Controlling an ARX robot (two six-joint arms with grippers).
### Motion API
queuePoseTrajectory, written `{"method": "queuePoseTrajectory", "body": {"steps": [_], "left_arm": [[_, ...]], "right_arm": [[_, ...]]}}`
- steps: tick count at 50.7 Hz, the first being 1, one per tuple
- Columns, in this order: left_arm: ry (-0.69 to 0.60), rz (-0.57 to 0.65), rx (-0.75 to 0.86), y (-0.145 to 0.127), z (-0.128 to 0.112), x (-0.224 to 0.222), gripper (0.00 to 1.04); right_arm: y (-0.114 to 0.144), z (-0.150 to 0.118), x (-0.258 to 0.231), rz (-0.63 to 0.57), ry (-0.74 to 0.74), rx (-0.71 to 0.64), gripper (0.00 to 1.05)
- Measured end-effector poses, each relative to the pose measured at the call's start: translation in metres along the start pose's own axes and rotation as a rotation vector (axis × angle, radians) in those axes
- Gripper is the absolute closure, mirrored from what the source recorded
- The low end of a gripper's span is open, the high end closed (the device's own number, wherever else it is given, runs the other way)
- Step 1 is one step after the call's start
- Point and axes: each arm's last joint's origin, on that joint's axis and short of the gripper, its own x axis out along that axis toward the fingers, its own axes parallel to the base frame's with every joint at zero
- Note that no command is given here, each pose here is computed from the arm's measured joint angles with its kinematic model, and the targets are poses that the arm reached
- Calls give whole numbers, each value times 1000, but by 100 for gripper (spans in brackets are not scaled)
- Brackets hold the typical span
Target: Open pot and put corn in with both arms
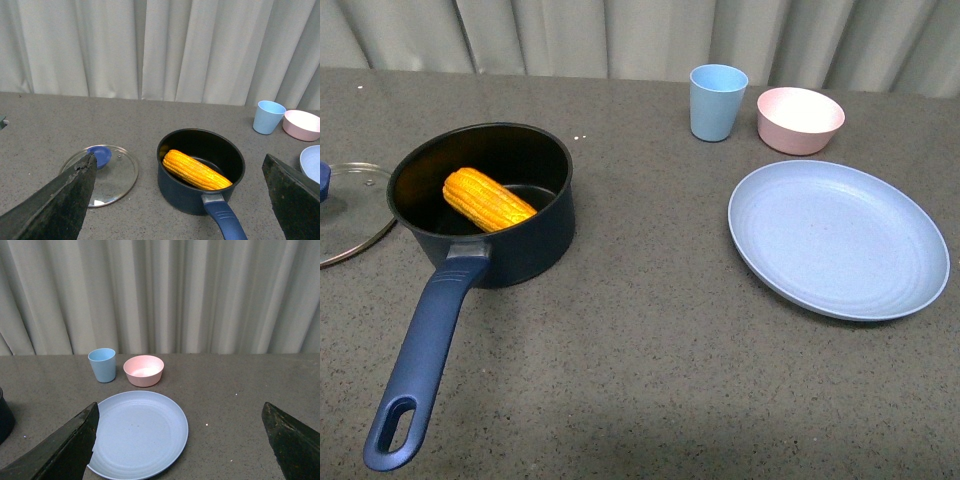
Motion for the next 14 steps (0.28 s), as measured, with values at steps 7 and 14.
{"method": "queuePoseTrajectory", "body": {"steps": [7,14], "left_arm": [[0,0,0,0,0,0,7],[0,0,0,0,0,0,7]], "right_arm": [[0,0,0,0,0,0,9],[0,0,0,0,0,0,9]]}}
